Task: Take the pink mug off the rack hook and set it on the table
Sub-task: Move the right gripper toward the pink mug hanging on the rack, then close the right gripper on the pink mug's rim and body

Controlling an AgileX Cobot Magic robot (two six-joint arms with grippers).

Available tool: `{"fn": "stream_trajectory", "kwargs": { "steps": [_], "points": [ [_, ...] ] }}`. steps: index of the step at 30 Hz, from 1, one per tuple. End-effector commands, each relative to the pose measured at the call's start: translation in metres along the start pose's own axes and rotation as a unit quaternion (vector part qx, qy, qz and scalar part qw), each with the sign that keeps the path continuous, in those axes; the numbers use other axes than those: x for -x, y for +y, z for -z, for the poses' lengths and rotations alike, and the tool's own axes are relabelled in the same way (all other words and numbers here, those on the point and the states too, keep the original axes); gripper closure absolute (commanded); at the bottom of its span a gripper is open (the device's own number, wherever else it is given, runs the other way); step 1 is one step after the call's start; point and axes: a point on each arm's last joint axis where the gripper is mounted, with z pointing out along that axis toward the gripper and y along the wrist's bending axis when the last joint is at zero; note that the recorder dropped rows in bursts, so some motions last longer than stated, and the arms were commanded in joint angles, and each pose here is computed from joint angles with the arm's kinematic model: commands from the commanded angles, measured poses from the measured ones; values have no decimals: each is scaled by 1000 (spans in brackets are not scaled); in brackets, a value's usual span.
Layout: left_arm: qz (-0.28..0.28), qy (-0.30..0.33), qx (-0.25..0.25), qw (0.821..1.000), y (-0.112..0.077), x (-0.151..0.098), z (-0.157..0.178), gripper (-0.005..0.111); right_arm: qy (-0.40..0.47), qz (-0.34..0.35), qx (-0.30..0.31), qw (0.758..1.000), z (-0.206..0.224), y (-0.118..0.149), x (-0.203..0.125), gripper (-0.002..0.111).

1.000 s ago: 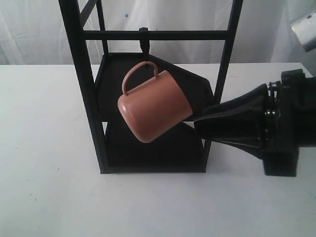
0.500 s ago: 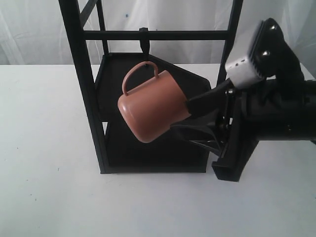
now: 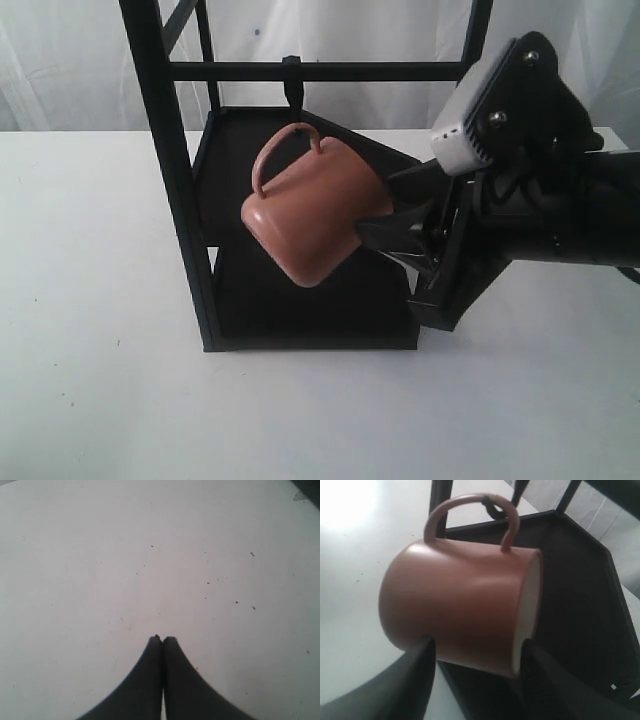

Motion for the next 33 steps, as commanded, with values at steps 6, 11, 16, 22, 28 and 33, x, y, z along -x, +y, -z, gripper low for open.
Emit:
{"fn": "stream_trajectory", "kwargs": {
  "steps": [6,11,16,22,28,33],
  "points": [
    [3,12,-3,1000,-1,-3,0,107,-18,-12,-6,1000,2,-2,7,59],
    [3,12,-3,1000,-1,-3,0,107,-17,-26,41,999,-4,5,5,59],
    [3,12,-3,1000,-1,-3,0,107,-16,-20,52,998,-7,5,5,59],
    [3,12,-3,1000,-1,-3,0,107,-17,-22,94,995,-7,12,5,59],
    [3,12,-3,1000,-1,-3,0,107,-36,-7,146,989,-5,21,8,59],
    [3,12,-3,1000,-1,-3,0,107,-35,-10,126,991,-6,18,8,64]
  ]
}}
